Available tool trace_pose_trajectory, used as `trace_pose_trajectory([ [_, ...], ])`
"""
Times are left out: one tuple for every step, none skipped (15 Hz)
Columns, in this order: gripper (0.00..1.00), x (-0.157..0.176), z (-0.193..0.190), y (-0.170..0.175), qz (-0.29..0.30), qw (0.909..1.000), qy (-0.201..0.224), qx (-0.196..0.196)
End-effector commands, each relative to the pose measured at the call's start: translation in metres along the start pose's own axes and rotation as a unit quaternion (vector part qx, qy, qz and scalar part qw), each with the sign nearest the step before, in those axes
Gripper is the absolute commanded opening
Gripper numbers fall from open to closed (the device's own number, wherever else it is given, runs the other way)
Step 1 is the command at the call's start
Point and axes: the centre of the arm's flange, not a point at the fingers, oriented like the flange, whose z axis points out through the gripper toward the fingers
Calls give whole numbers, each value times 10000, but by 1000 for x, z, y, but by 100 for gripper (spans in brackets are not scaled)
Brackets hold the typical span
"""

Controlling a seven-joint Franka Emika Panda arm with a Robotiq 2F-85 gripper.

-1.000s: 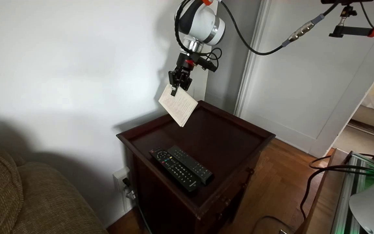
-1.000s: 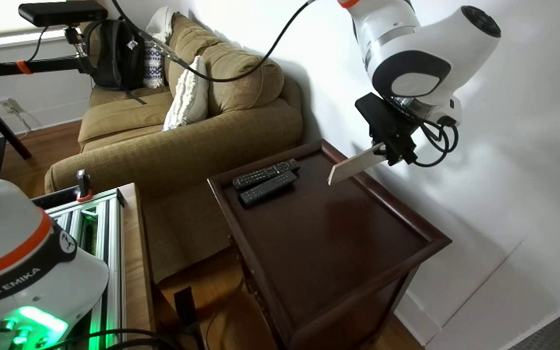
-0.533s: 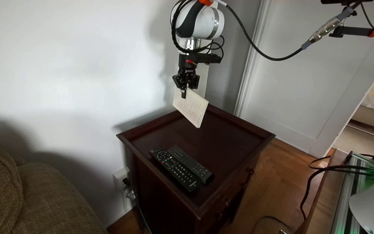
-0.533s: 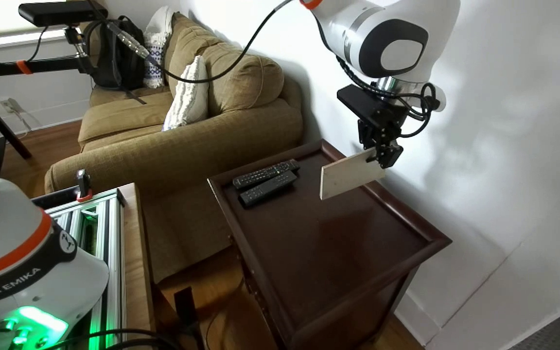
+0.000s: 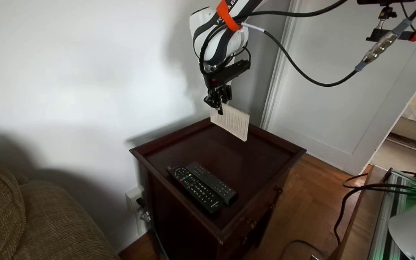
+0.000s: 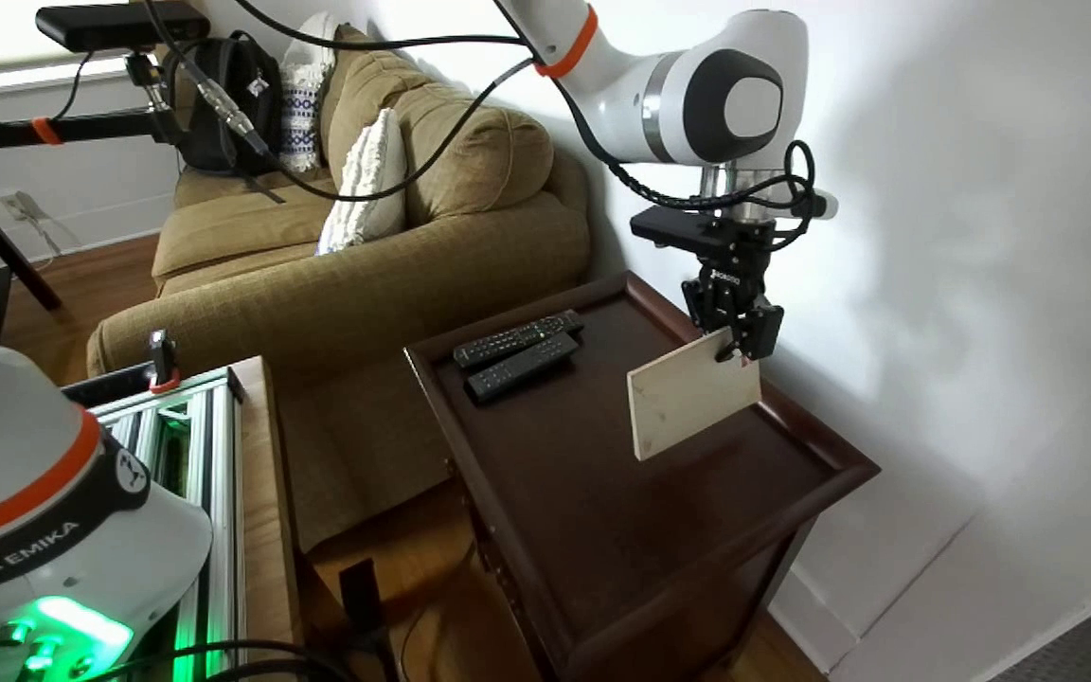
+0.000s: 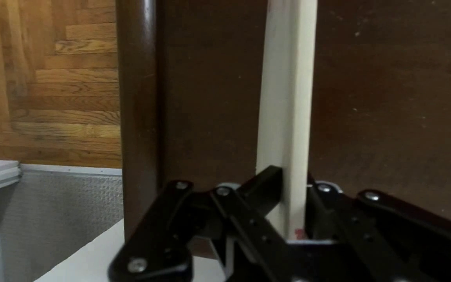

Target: Turn the white book over

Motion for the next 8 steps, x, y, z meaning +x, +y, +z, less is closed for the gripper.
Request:
trace_pose_trajectory([
  [3, -7, 14, -21, -115, 9992, 159, -350],
  [3, -6, 18, -29, -163, 9990, 232, -343],
  [3, -5, 22, -33, -171, 9990, 268, -320],
  [3, -4, 26, -35, -175, 9988, 286, -361],
  [3, -3, 30, -38, -175, 9988, 297, -347],
  [3, -2, 34, -40, -168, 9989, 295, -333],
  [3, -1, 38, -42, -192, 9988, 311, -312],
  [3, 0, 42, -43, -217, 9989, 330, -241],
])
